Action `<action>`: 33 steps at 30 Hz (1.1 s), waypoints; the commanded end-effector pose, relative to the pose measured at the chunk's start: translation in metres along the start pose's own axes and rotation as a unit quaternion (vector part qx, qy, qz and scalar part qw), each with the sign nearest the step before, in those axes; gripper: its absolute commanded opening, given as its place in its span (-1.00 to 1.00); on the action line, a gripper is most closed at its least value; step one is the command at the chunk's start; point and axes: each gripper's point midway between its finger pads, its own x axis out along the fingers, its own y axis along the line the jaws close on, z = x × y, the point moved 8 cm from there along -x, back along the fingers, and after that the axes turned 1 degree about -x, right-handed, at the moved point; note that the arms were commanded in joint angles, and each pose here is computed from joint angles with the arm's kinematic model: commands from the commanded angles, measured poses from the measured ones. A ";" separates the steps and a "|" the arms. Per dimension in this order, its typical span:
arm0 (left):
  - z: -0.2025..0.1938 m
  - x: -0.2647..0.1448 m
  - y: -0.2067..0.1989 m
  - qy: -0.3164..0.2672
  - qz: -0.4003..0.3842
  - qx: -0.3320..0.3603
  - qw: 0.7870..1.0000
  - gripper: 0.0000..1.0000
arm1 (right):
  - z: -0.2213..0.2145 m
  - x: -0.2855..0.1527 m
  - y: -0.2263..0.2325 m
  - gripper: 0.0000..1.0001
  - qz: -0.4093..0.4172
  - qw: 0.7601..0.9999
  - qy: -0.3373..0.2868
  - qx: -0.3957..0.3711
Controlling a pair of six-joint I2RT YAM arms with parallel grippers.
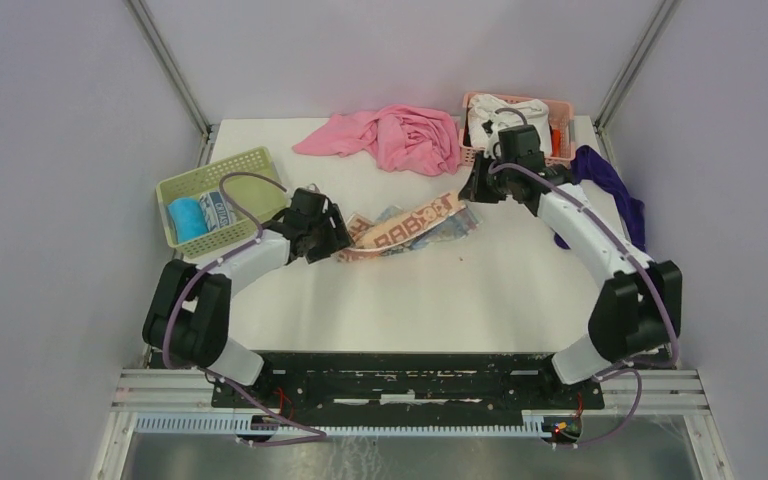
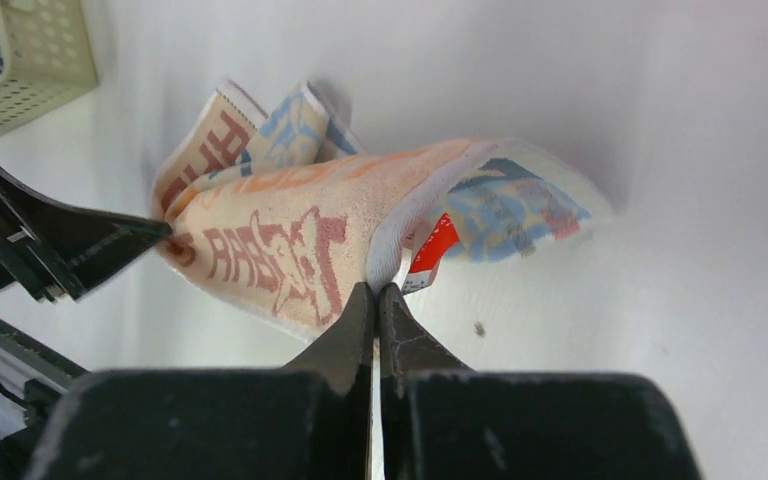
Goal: Roll the towels
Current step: Flatten out the towel at the center of the board.
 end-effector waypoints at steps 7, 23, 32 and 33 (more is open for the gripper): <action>0.074 -0.013 -0.036 -0.049 -0.032 0.032 0.998 0.49 | -0.077 -0.088 -0.014 -0.99 -0.075 0.997 0.029 0.005; 0.062 0.066 -0.067 0.062 0.031 0.193 0.979 0.19 | -0.139 -0.089 -0.036 -0.99 -0.098 0.992 0.072 0.031; 0.054 0.092 -0.065 0.073 0.075 0.239 0.965 0.04 | -0.143 -0.090 -0.036 -0.99 -0.097 0.992 0.076 0.032; 0.053 0.094 -0.065 0.076 0.076 0.243 0.964 0.03 | -0.143 -0.091 -0.036 -0.99 -0.097 0.992 0.076 0.032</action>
